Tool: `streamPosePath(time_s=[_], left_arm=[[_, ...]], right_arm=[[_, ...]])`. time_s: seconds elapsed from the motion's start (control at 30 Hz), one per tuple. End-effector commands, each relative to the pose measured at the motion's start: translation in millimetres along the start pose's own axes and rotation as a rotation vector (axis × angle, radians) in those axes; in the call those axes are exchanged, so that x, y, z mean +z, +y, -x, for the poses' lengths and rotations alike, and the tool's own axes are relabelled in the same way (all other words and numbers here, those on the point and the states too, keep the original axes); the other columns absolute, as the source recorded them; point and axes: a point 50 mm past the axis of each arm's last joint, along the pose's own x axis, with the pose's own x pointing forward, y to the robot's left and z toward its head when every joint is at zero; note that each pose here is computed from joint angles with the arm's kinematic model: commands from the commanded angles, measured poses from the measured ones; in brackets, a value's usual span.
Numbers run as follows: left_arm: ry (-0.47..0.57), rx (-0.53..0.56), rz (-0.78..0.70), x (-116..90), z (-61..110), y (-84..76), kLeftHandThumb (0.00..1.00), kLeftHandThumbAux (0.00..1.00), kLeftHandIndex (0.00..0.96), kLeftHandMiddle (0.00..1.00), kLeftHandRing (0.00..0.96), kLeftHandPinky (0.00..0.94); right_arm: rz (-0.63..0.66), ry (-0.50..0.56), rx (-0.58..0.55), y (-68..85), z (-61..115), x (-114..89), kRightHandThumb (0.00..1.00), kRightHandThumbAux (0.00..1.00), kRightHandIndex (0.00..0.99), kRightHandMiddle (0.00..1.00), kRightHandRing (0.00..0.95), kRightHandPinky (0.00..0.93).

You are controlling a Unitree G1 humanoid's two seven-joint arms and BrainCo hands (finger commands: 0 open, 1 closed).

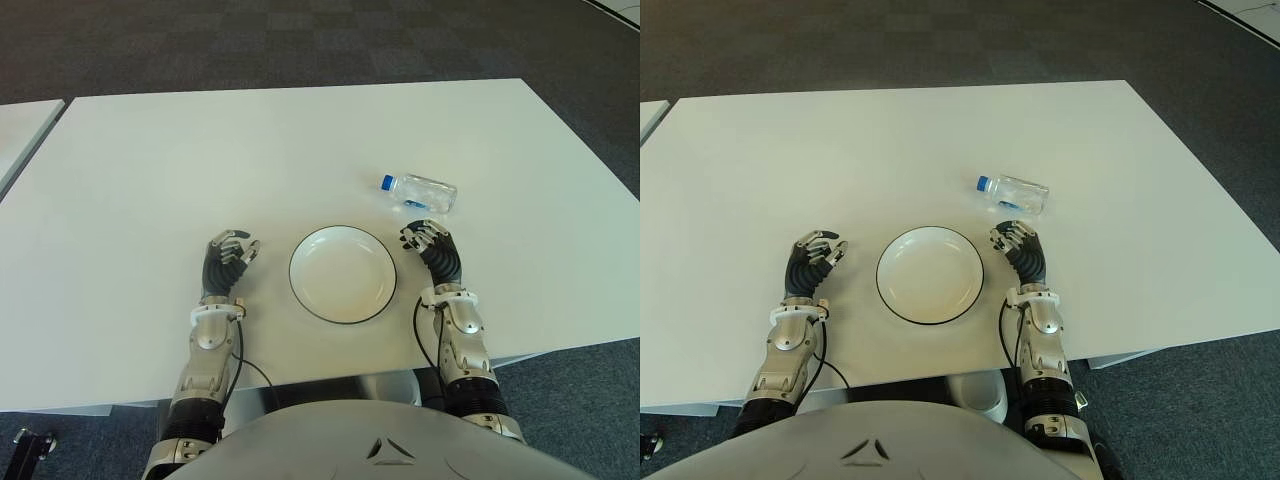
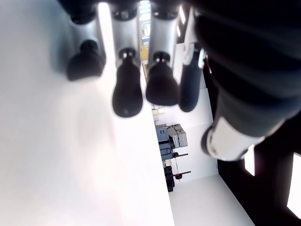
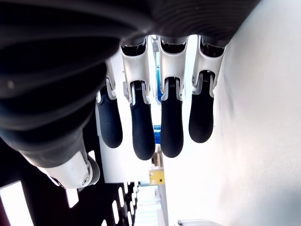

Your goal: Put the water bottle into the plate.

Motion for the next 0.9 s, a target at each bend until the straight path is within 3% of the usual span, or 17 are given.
streamPosePath(time_s=[0.03,0.3,0.5,0.63,0.77,0.9], left_arm=[[0.071,-0.019,-0.010,-11,6.7,-3.2,0.704,0.718,0.435,0.815,0.830,0.842],[0.094,-0.026,-0.015,-12,7.3,-4.0,0.707,0.718,0.435,0.821,0.840,0.849],[0.103,-0.031,-0.015,-12,7.8,-5.0,0.708,0.717,0.436,0.822,0.843,0.854],[0.104,-0.032,-0.016,-11,8.1,-5.9,0.709,0.717,0.436,0.818,0.841,0.853],[0.104,-0.034,-0.014,-11,8.4,-6.3,0.710,0.716,0.436,0.815,0.839,0.851],[0.104,-0.034,-0.013,-11,8.5,-6.2,0.710,0.716,0.436,0.814,0.838,0.850]], right_arm=[[-0.009,0.090,-0.019,-3.0,9.0,-17,0.713,0.724,0.429,0.499,0.490,0.503],[0.074,0.036,-0.044,-3.8,7.9,-7,0.714,0.725,0.429,0.501,0.493,0.516],[0.232,-0.073,-0.068,-6.2,-1.5,14,0.714,0.725,0.429,0.501,0.499,0.516],[0.415,-0.196,-0.084,-6.1,-9.4,38,0.712,0.724,0.429,0.496,0.505,0.546],[0.580,-0.320,-0.119,-0.9,-10.6,59,0.709,0.724,0.427,0.491,0.509,0.534],[0.660,-0.389,-0.153,4.5,-9.9,73,0.709,0.725,0.425,0.484,0.506,0.509]])
